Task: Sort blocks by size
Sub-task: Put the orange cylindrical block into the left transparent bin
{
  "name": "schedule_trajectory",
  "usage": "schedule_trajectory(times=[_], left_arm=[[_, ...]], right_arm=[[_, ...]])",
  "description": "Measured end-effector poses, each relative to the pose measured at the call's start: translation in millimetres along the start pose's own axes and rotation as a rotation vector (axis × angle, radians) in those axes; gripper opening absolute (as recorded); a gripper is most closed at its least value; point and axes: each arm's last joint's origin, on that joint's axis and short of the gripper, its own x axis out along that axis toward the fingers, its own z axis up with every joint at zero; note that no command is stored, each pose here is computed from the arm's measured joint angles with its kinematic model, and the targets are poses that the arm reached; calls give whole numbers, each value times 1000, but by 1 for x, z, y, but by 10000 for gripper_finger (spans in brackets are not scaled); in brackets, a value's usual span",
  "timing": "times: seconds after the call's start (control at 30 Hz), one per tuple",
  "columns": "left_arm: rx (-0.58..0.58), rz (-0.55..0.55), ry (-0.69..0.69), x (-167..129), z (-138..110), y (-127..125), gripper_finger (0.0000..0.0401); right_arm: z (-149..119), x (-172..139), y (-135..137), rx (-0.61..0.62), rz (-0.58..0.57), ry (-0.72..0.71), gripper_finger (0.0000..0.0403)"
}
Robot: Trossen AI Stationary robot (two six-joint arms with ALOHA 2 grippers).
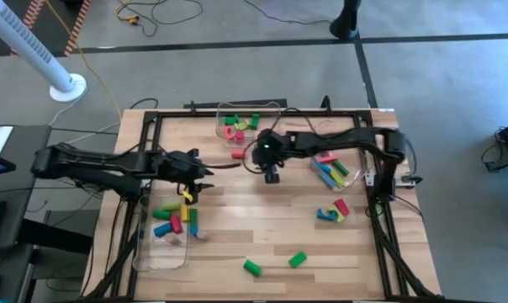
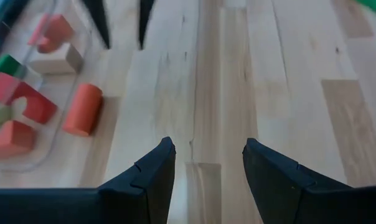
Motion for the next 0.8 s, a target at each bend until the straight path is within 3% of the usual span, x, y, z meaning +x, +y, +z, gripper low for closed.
schedule_trajectory(times=[0.23,0.37,0.8], left_arm=[[6,-4,72,19,-5,-2,180],[5,-7,85,21,-6,-3,180],[19,-14,76,20,-5,-3,180]], right_arm=[[8,36,-17,33,-17,33,188],[10,50,-21,29,-86,105,188],[9,59,-34,51,-128,53,187]])
